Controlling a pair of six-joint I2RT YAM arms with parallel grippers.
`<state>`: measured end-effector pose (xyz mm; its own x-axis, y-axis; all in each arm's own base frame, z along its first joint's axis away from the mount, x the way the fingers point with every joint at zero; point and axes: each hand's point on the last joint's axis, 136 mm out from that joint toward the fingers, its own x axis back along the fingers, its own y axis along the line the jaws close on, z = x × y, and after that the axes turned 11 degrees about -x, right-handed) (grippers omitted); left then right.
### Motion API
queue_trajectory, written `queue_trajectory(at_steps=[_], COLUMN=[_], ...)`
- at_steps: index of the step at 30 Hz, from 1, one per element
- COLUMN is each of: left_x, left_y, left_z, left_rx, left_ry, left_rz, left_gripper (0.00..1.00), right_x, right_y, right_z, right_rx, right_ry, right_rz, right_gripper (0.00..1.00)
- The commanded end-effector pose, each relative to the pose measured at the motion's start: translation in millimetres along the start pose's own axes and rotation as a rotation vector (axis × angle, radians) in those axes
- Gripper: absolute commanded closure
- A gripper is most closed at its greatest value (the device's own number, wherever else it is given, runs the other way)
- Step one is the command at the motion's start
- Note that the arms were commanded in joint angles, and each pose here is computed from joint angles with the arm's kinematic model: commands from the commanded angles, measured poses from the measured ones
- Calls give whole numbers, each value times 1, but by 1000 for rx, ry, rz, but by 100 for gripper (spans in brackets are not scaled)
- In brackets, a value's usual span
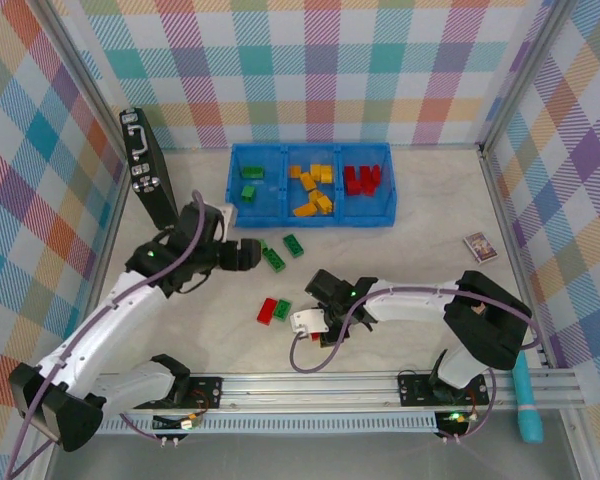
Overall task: Sort the legos into containers by color
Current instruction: Pick up the lego from the bottom-center of the table, then place the lego in the container.
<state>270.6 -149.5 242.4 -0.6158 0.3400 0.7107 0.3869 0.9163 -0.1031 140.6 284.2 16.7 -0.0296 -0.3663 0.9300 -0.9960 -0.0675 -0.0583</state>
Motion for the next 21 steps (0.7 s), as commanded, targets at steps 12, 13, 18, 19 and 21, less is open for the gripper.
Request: queue_trajectory(at_steps=[12,13,18,19,21], left_x=[48,45,37,32,20], left_y=[8,9,7,6,-1], left_z=[-40,-37,-27,-22,-11], left_rx=[-197,-195,-190,-188,-187], left_ry=[-36,-26,-18,-8,20], left_rz=[-68,-70,-52,-46,6], left_gripper=[11,11,11,12,13], right_x=[120,136,187,192,198], right_y=[-154,-173,-254,-270,-297], right_z=[12,18,36,40,48], right_rx=[-392,-441,-594,-621,-670], right_ry=[-78,-85,-119,-124,-129], right_rz=[438,480,644,675,722], right_gripper=[82,82,81,81,81])
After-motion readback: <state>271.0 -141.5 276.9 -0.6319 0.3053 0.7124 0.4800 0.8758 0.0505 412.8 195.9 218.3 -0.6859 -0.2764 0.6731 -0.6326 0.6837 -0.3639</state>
